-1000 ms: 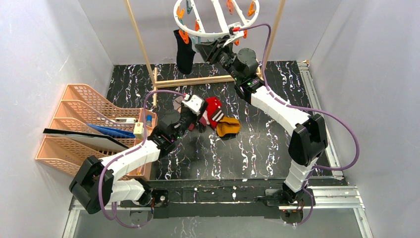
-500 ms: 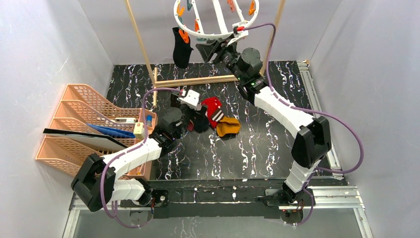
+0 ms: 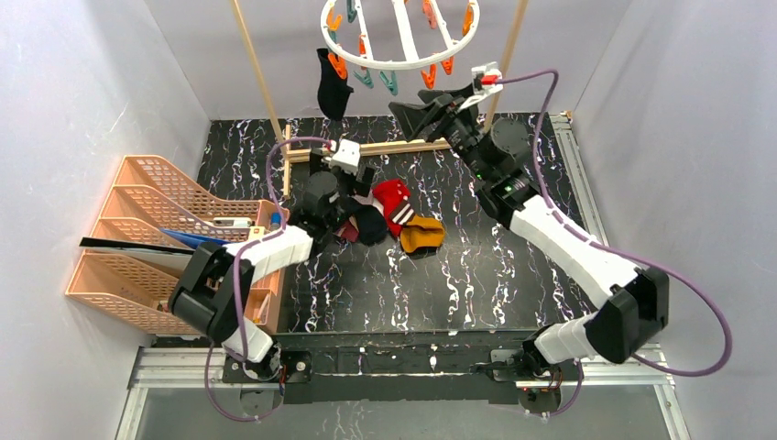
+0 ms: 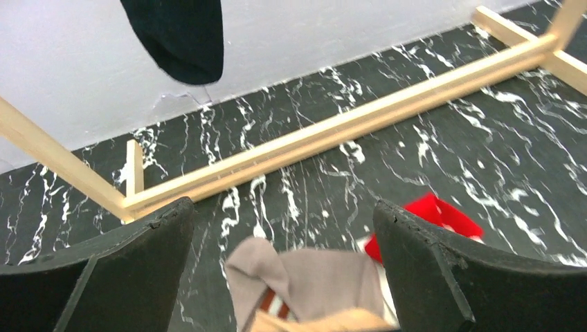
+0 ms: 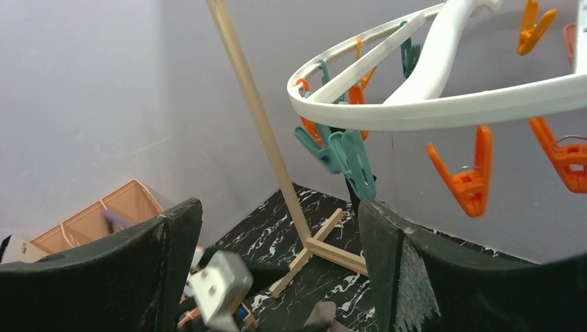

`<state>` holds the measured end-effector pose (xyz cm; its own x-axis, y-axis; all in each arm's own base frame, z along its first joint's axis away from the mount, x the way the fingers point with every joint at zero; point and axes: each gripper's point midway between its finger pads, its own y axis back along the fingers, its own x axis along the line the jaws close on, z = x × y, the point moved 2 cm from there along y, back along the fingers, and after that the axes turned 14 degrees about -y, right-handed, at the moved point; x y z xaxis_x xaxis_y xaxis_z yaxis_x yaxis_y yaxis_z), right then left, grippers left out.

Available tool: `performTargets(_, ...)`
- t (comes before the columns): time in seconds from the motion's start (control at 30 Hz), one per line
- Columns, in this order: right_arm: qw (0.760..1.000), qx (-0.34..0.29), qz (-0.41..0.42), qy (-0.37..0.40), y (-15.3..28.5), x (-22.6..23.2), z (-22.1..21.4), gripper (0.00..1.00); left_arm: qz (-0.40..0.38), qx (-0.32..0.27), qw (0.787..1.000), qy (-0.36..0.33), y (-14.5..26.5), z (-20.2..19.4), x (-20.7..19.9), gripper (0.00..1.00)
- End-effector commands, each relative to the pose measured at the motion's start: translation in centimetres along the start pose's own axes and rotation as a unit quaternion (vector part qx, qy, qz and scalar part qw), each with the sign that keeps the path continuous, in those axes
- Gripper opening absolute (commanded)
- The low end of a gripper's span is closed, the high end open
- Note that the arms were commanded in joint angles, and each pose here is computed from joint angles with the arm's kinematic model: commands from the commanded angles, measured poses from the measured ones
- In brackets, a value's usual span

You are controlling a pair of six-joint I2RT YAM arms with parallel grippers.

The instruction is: Remove the socks clipped to the hanger

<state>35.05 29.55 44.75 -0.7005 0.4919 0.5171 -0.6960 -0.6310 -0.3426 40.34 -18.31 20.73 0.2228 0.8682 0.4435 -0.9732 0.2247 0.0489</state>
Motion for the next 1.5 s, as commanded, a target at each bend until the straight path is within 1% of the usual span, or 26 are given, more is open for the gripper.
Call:
performTargets(0.0,0.999,-0.045,0.006,0.019,2.4,1.5,3.2,0.92,0.037,-0.052,0.998,0.030,-3.9,3.4,2.6,0.98)
performTargets(0.2,0.998,-0.050,-0.022,0.011,5.2,0.9,3.1,0.93,0.065,-0.045,0.997,-0.003,-9.5,4.0,3.2,0.98)
performTargets(0.4,0.999,-0.039,-0.030,0.003,6.6,0.6,2.4,0.94,0.096,-0.038,0.995,-0.009,-13.5,3.8,3.6,0.98)
performTargets(0.6,0.999,-0.034,-0.038,0.009,7.4,0.4,2.3,0.95,0.167,0.003,0.986,-0.006,-15.4,2.6,5.3,0.98)
performTargets(0.7,0.999,-0.033,-0.039,0.012,7.5,0.3,2.3,0.95,0.212,0.028,0.977,-0.002,-15.6,1.6,6.5,0.98)
performTargets(0.83,0.999,-0.028,-0.039,0.012,7.6,0.3,2.1,0.95,0.254,0.048,0.966,0.000,-16.3,0.6,7.8,0.98)
performTargets(1.0,0.999,-0.024,-0.038,0.012,7.6,0.4,2.0,0.95,0.271,0.045,0.961,0.014,-18.2,-0.4,9.2,0.98)
performTargets(1.13,0.999,-0.022,-0.038,0.014,7.7,0.4,2.2,0.95,0.264,0.037,0.963,0.049,-20.0,-1.5,10.7,0.98)
performTargets(1.17,0.999,-0.022,-0.039,0.015,7.7,0.4,2.2,0.95,0.257,0.034,0.964,0.060,-20.3,-1.9,11.1,0.97)
performTargets(1.2,0.999,-0.022,-0.038,0.016,7.7,0.5,2.2,0.95,0.244,0.026,0.967,0.070,-20.6,-1.9,11.3,0.89)
performTargets(1.23,0.999,-0.021,-0.039,0.015,7.7,0.4,2.2,0.95,0.230,0.020,0.970,0.077,-20.9,-2.1,11.4,0.74)
performTargets(1.27,0.999,-0.020,-0.038,0.015,7.7,0.4,2.1,0.95,0.216,0.014,0.973,0.082,-21.1,-2.2,11.3,0.55)
performTargets(1.3,0.999,-0.019,-0.038,0.015,7.7,0.4,2.1,0.95,0.203,0.008,0.975,0.085,-21.2,-2.1,11.3,0.18)
performTargets(1.33,0.999,-0.017,-0.038,0.014,7.6,0.4,1.9,0.95,0.197,0.003,0.977,0.087,-21.2,-2.0,11.3,0.05)
performTargets(1.37,0.999,-0.016,-0.036,0.013,7.5,0.4,1.9,0.95,0.189,-0.004,0.978,0.086,-21.1,-1.8,11.2,0.00)
performTargets(1.47,0.999,-0.010,-0.033,0.008,7.3,0.4,1.5,0.95,0.156,-0.027,0.984,0.078,-20.6,-1.2,10.7,0.00)
